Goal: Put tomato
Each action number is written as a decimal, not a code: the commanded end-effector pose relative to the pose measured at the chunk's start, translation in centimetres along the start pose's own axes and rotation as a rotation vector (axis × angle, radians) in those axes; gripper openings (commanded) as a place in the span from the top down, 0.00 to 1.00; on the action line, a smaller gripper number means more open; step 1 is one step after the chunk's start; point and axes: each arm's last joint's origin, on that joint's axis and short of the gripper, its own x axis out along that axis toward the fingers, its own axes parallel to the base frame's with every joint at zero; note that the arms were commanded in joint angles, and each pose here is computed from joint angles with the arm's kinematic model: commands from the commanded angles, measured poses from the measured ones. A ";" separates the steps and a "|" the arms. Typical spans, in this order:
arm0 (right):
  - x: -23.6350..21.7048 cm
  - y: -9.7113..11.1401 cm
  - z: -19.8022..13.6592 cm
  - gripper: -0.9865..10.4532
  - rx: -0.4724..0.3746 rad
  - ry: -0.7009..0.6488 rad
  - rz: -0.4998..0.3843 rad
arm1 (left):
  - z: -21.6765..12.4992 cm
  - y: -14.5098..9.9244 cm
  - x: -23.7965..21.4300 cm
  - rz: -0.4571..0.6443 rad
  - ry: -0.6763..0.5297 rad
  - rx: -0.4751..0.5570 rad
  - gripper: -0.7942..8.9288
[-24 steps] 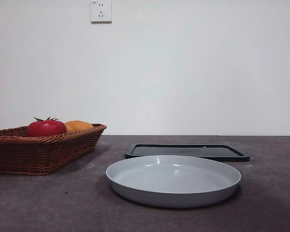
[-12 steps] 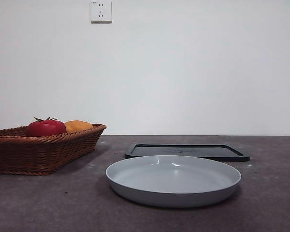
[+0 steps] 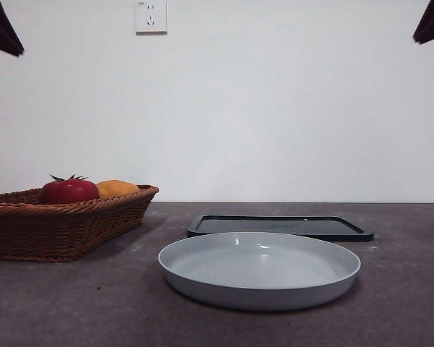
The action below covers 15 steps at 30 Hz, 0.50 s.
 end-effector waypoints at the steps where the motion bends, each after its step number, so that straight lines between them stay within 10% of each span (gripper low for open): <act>1: 0.7 0.0 0.6 0.90 -0.030 0.013 0.001 | 0.6 -0.2 0.3 -0.012 0.008 0.034 0.91; 6: 0.8 -0.2 0.7 0.90 -0.033 0.010 -0.008 | 0.5 -0.1 0.6 -0.009 0.019 0.030 0.88; 9: 0.9 -0.1 0.7 0.88 -0.048 0.012 0.002 | 0.6 -0.1 0.6 -0.009 0.018 0.030 0.65; 12: 0.9 -0.1 0.7 0.44 -0.063 0.012 -0.001 | 0.6 -0.1 0.6 -0.009 0.016 0.031 0.26; 15: 0.9 -0.1 0.7 0.29 -0.063 0.012 0.001 | 0.6 -0.1 0.6 -0.009 0.017 0.031 0.23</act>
